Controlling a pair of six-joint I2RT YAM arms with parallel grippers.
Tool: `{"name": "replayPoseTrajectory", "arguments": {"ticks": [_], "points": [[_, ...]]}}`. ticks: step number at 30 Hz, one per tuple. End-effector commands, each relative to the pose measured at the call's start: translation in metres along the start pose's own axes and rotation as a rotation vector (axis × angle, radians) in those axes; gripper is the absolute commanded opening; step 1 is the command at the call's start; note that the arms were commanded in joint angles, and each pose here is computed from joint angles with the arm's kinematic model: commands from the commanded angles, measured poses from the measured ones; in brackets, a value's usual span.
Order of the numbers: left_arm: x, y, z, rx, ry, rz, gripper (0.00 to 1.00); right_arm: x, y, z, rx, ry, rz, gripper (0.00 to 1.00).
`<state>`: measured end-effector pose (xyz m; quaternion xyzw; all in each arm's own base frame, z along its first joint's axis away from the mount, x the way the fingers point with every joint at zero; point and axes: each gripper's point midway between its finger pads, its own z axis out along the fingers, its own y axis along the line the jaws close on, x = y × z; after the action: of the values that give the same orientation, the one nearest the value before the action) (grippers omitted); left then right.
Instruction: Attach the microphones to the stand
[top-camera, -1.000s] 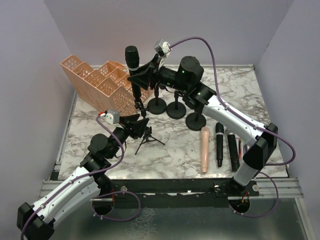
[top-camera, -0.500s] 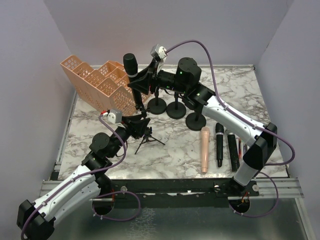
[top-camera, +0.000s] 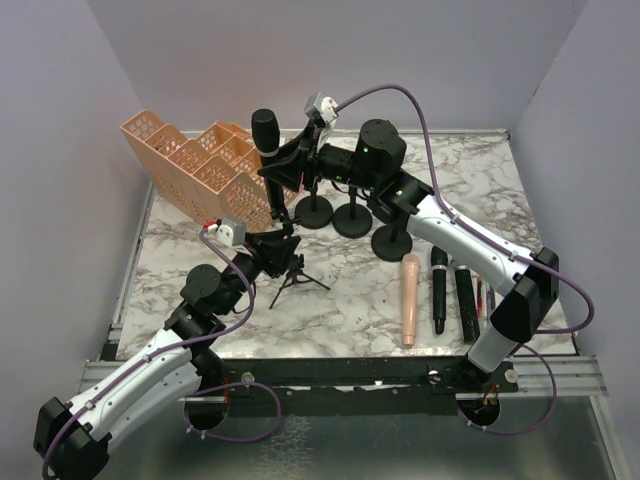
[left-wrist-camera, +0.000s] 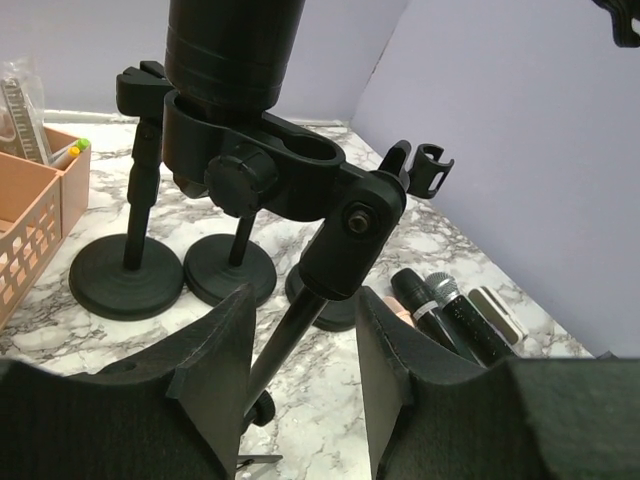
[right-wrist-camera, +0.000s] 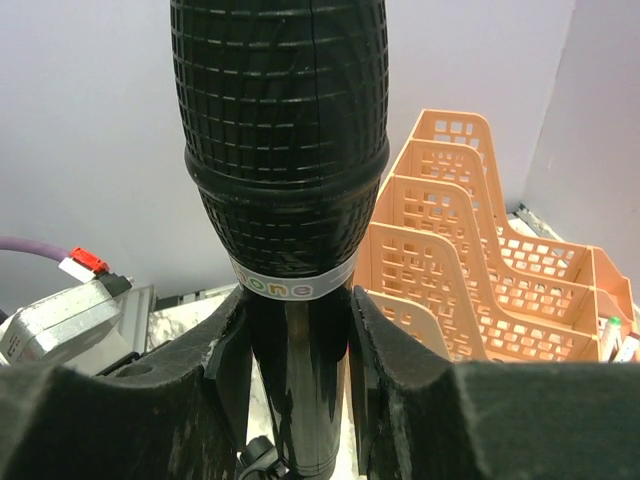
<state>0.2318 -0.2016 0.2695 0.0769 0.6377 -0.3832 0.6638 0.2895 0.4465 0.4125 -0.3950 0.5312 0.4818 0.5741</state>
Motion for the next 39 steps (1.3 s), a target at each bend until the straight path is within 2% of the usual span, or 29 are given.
{"name": "replayPoseTrajectory", "arguments": {"ticks": [1, 4, 17, 22, 26, 27, 30, 33, 36, 39], "points": [[0.002, -0.002, 0.001, 0.015, -0.001, 0.011, 0.44, 0.146, 0.004, -0.026, -0.002, 0.469, 0.201, 0.00], [0.004, -0.001, 0.001, 0.009, 0.003, 0.011, 0.44, 0.167, 0.005, -0.033, 0.002, 0.555, 0.227, 0.00], [0.008, 0.003, 0.004, -0.005, 0.015, 0.014, 0.42, 0.210, 0.004, -0.049, 0.048, 0.747, 0.289, 0.00], [0.008, 0.003, 0.004, -0.007, 0.017, 0.012, 0.42, 0.211, 0.004, -0.050, 0.056, 0.762, 0.299, 0.00], [0.006, 0.002, 0.004, -0.005, 0.012, 0.012, 0.42, 0.187, 0.001, -0.039, 0.085, 0.692, 0.307, 0.01], [0.005, 0.002, 0.004, -0.006, 0.009, 0.012, 0.43, 0.175, 0.000, -0.034, 0.094, 0.654, 0.311, 0.06], [0.004, 0.002, 0.003, -0.008, 0.005, 0.010, 0.45, 0.121, -0.006, -0.021, 0.156, 0.492, 0.306, 0.32], [0.005, 0.005, 0.000, -0.020, 0.004, 0.006, 0.50, 0.070, -0.011, -0.016, 0.210, 0.344, 0.297, 0.54], [0.004, 0.006, -0.001, -0.030, 0.003, 0.003, 0.53, 0.030, -0.010, -0.019, 0.234, 0.233, 0.280, 0.66], [0.003, 0.007, -0.002, -0.037, 0.007, 0.003, 0.58, 0.006, -0.002, -0.027, 0.222, 0.166, 0.265, 0.73]]}}
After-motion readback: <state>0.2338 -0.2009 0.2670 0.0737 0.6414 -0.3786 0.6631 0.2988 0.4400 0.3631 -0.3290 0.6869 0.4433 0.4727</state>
